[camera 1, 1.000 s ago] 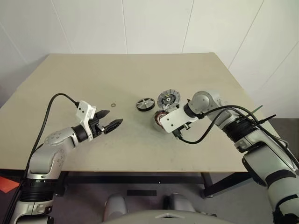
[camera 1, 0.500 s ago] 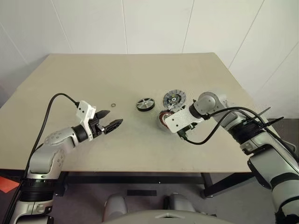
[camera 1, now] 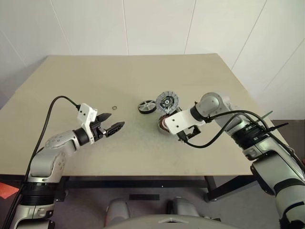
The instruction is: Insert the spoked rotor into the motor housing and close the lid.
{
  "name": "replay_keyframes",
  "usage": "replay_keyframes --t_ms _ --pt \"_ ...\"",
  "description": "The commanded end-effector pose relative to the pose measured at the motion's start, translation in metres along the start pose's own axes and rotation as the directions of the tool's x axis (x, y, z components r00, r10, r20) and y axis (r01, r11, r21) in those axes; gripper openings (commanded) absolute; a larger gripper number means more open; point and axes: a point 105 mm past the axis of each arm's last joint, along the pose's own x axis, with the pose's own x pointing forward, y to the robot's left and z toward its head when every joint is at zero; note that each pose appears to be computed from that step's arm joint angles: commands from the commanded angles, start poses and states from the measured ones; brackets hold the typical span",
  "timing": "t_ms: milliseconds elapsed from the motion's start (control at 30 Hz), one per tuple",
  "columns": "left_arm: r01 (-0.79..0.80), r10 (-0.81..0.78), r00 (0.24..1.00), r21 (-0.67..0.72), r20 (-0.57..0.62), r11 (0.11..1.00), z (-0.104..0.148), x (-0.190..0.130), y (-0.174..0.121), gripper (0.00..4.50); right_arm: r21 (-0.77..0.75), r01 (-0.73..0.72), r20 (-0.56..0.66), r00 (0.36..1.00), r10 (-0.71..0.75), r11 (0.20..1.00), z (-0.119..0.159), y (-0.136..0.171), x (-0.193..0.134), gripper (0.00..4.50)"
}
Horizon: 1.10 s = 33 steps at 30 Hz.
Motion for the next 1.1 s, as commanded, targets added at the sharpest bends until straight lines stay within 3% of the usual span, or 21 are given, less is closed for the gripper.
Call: replay_keyframes --t_ms 33,133,200,300,367,467,567,600,667,767,900,1100 --pt "-0.01 0.008 0.999 0.045 0.034 0.999 0.012 -0.003 0.004 4.5 0.03 0.113 0.117 0.986 -0.116 0.993 0.029 -0.02 -0.025 4.49" --pt "-0.011 0.009 0.999 0.045 0.034 0.999 0.011 -0.003 0.005 4.5 0.215 0.221 0.252 0.928 -0.273 0.951 0.054 -0.044 -0.039 4.49" --pt "-0.01 0.008 0.999 0.045 0.034 0.999 0.01 -0.003 0.006 4.5 0.407 0.262 0.309 0.862 -0.402 0.875 0.066 -0.063 -0.045 4.49" --pt "-0.006 0.005 0.999 0.046 0.032 0.999 0.009 -0.002 0.006 4.5 0.797 0.18 0.271 0.746 -0.608 0.576 0.063 -0.092 -0.045 4.49" --pt "-0.004 0.003 1.0 0.047 0.03 0.999 0.009 -0.001 0.007 4.5 0.911 0.075 0.228 0.729 -0.645 0.406 0.059 -0.094 -0.037 4.49" --pt "0.0 -0.001 1.0 0.052 0.025 0.999 0.009 -0.001 0.009 4.5 0.976 -0.043 0.177 0.726 -0.664 0.213 0.055 -0.09 -0.025 4.49" --pt "0.001 -0.002 1.0 0.057 0.022 0.998 0.011 -0.001 0.011 4.5 0.95 0.106 0.131 0.722 -0.679 0.295 0.058 -0.083 -0.013 4.49" --pt "0.003 -0.005 1.0 0.059 0.021 0.998 0.011 0.0 0.012 4.5 0.897 0.233 0.096 0.726 -0.681 0.375 0.056 -0.08 -0.008 4.49" --pt "0.006 -0.007 1.0 0.062 0.02 0.998 0.012 0.0 0.012 4.5 0.812 0.351 0.071 0.733 -0.676 0.466 0.056 -0.075 0.0 4.49" --pt "0.006 -0.008 1.0 0.065 0.02 0.998 0.012 0.0 0.013 4.5 0.815 0.28 0.152 0.743 -0.652 0.508 0.069 -0.072 0.003 4.49" --pt "-0.001 -0.001 1.0 0.067 0.021 0.998 0.012 -0.002 0.013 4.5 0.89 0.129 0.2 0.751 -0.63 0.437 0.078 -0.071 0.007 4.49" --pt "-0.014 0.012 1.0 0.061 0.019 0.998 0.009 -0.006 0.013 4.5 0.978 -0.117 0.2 0.738 -0.644 0.17 0.08 -0.081 0.008 4.49"
